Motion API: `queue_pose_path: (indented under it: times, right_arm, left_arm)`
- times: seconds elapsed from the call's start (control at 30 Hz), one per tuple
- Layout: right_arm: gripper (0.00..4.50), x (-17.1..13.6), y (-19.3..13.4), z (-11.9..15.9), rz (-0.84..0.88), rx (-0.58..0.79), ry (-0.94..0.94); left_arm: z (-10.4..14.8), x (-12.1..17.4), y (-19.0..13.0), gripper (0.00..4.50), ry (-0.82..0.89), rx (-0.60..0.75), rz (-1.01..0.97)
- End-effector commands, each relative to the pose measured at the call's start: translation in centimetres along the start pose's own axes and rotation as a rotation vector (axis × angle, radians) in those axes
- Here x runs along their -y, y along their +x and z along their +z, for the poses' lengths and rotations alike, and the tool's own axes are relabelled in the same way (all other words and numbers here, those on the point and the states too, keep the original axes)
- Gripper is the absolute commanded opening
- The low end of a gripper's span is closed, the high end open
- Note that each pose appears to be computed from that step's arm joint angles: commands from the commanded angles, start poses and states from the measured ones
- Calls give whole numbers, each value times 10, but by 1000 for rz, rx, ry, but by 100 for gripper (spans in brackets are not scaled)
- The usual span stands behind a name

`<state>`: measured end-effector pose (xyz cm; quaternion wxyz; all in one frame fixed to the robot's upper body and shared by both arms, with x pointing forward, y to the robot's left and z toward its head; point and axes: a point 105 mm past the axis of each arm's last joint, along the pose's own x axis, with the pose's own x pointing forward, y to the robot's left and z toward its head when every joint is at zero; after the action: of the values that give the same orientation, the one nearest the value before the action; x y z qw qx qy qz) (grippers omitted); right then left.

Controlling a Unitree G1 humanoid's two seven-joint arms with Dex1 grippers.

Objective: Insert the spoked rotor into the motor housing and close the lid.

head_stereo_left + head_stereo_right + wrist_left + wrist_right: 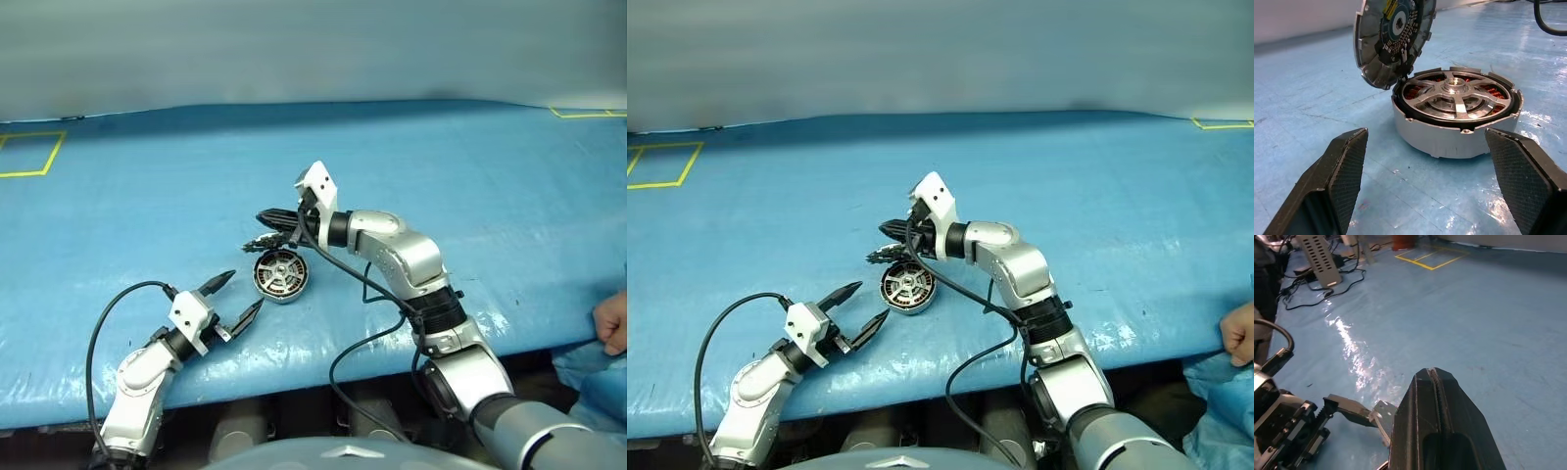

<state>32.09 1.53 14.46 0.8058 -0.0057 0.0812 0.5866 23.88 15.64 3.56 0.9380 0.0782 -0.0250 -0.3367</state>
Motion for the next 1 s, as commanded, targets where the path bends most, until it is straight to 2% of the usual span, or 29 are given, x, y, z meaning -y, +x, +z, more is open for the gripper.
queue_pose_path:
  times: [0.03, 0.23, 0.8, 0.93, 1.0]
  right_arm:
    - [3, -15, -7, 5, 49, 11, -37]
    - [3, -26, -20, -33, 28, -125, -79]
    - [3, -34, -20, -100, -135, -195, 134]
    - [3, -30, -21, -105, -175, -189, 142]
    - [3, -28, -23, -95, -197, -138, 136]
  left_arm:
    - [18, -6, 1, 410, 44, 65, 24]
    - [18, -8, -4, 410, 36, 58, 35]
    - [22, -10, 3, 410, 45, 65, -10]
    - [22, -9, 7, 410, 44, 67, -22]
    - [24, -9, 10, 410, 50, 71, -36]
